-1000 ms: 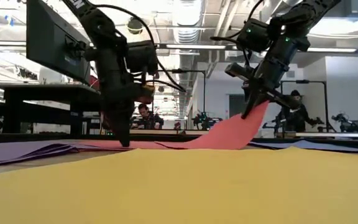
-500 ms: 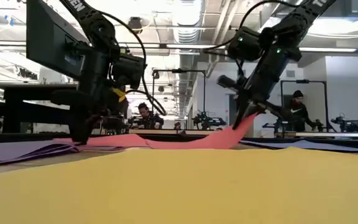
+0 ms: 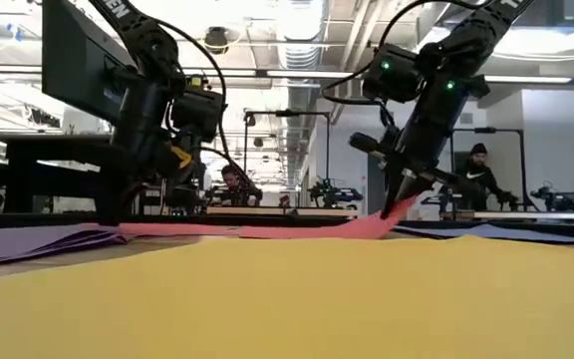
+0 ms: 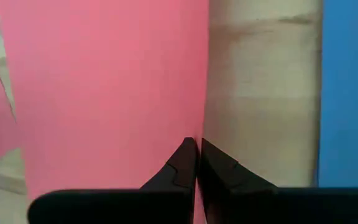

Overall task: Organize paper
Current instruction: Put the pink paper to the top center of the table

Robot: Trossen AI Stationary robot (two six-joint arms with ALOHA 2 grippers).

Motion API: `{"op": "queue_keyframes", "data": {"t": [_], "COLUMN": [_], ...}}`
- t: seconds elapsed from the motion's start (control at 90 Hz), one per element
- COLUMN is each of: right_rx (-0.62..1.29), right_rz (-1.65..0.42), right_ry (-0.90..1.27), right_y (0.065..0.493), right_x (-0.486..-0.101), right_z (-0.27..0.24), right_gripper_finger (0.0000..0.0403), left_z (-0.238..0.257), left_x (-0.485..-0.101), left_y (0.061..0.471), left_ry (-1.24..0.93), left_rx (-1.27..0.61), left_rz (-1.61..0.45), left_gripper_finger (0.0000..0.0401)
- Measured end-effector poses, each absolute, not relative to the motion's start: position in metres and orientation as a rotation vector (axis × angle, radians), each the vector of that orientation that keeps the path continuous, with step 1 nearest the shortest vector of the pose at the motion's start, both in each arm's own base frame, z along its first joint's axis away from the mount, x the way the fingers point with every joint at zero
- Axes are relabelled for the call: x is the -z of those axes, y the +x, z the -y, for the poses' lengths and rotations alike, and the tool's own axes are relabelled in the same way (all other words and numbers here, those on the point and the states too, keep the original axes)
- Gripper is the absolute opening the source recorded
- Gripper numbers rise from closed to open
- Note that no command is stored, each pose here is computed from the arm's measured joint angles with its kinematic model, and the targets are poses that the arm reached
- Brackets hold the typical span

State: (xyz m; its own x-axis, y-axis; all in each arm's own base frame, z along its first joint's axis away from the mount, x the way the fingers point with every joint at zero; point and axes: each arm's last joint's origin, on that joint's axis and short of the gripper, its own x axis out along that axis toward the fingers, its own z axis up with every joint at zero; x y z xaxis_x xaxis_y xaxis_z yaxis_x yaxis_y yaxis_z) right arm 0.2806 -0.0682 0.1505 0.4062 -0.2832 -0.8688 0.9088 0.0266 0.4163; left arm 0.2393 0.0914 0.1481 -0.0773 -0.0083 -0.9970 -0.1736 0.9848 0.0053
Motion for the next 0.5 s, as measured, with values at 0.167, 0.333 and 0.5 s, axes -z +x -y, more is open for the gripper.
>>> {"op": "queue_keyframes", "data": {"t": [0.167, 0.333, 0.5], "right_rx": [1.059, 1.089, 1.092], "right_rz": [-0.669, -0.650, -0.707], "right_ry": [1.218, 1.278, 1.295], "right_y": [0.279, 0.280, 0.282], "right_x": [-0.150, -0.148, -0.137], "right_z": [0.070, 0.066, 0.066], "right_gripper_finger": [0.0000, 0.0001, 0.0031], "left_z": [-0.092, -0.092, -0.092], "left_x": [-0.149, -0.150, -0.150], "left_y": [0.240, 0.240, 0.240], "left_ry": [-0.133, -0.141, -0.141], "left_rx": [-0.131, -0.136, -0.135], "left_rz": [-1.637, -1.636, -1.638], "left_gripper_finger": [0.0113, 0.0113, 0.0113]}}
